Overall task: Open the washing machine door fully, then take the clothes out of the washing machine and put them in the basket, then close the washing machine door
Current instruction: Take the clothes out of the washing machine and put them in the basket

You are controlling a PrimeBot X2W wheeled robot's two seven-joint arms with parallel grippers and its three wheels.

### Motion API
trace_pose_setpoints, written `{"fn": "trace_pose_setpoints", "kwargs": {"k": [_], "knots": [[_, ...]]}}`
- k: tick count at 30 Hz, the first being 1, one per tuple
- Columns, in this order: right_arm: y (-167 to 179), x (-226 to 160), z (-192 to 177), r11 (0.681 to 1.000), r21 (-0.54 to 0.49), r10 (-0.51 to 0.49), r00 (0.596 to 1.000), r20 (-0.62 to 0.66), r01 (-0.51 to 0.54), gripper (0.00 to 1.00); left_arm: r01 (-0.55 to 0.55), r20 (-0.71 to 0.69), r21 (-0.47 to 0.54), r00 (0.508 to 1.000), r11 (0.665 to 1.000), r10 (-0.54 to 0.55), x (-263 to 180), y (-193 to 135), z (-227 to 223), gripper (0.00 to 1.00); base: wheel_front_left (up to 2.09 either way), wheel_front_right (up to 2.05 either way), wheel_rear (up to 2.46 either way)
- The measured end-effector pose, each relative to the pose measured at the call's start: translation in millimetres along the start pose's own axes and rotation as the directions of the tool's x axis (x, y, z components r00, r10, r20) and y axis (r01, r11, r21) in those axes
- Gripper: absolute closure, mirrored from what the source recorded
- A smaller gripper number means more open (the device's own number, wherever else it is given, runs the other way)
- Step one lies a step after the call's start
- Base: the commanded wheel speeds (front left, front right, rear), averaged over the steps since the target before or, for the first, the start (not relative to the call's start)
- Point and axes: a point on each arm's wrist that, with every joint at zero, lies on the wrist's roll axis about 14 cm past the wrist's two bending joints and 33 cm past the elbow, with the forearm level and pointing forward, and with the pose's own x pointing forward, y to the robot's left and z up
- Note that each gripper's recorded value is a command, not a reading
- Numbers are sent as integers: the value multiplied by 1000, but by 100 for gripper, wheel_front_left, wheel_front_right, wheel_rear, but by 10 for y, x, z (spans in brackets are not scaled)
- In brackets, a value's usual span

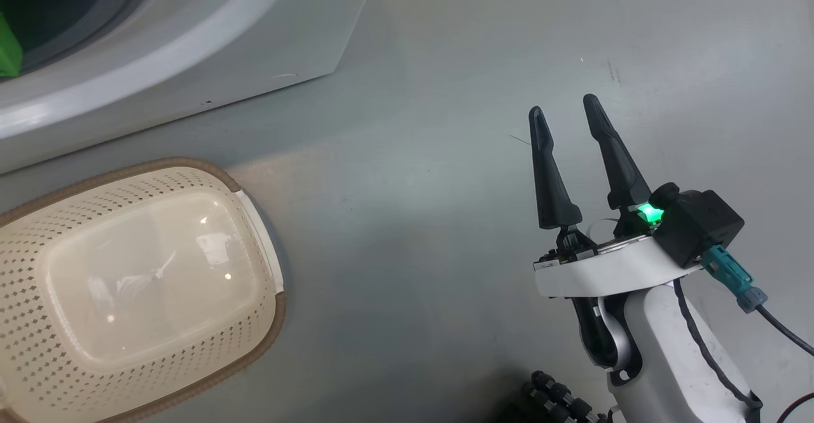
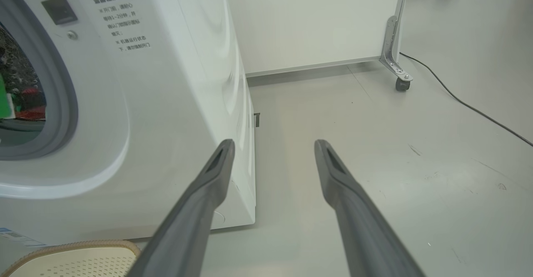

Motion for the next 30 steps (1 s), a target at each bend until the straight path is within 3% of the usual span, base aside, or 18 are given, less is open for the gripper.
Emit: {"fn": "trace_pose_setpoints", "kwargs": {"k": [11, 30], "knots": [[38, 18, 60, 1000, -15, 10, 1000, 20, -10, 0, -8, 205, 1, 979, 1000, 8, -164, -51, 363, 100, 0, 0, 0], [330, 0, 219, 992, -56, 117, 991, 65, -113, 0, 4, 482, -44, 876, 999, 18, -877, -304, 673, 100, 0, 0, 0]]}}
